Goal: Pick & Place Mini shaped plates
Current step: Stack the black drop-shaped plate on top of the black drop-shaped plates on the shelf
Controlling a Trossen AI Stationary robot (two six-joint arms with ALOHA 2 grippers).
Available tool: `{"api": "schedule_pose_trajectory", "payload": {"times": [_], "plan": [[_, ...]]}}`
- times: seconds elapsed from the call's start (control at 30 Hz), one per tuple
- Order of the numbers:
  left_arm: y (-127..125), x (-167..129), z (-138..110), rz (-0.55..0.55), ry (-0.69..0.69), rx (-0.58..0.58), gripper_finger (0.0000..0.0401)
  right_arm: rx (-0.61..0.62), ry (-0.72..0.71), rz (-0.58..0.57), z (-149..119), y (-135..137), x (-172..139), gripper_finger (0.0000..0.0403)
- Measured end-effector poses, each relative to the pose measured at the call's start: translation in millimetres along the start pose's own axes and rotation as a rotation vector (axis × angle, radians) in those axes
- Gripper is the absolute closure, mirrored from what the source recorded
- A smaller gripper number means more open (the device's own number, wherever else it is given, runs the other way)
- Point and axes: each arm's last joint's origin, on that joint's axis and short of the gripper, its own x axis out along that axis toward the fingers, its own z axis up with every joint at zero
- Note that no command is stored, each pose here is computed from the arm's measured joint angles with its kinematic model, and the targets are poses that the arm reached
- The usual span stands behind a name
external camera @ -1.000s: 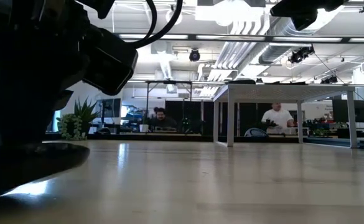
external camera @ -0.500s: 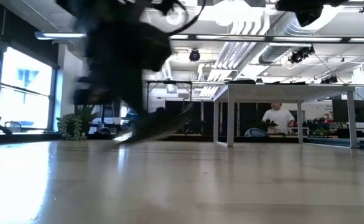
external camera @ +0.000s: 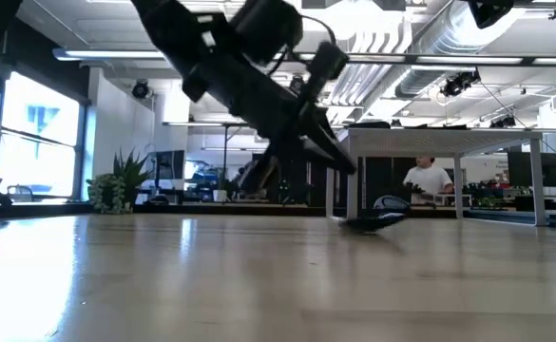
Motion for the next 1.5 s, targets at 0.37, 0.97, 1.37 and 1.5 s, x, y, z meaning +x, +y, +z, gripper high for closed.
{"api": "schedule_pose_trajectory", "payload": {"times": [0.37, 0.97, 1.37, 1.5], "plan": [[15.4, 8.3, 9.9, 0.012, -0.010, -0.012, 0.0389, 0.019, 0.009, -0.003, -1.1, -0.3, 0.1, 0.0402], [6.4, -34.2, -11.8, -0.095, -0.222, 0.644, 0.0400, 0.148, 0.197, -0.071, -15.8, -13.7, 36.0, 0.0402], [80.0, -96.7, -26.3, -0.176, -0.665, 0.692, 0.0400, 0.039, 0.522, 0.012, 0.5, -51.5, 122.0, 0.0396], [95.0, -102.6, -25.8, -0.094, -0.684, 0.740, 0.0400, -0.055, 0.668, 0.038, -3.6, -55.3, 156.3, 0.0367]]}}
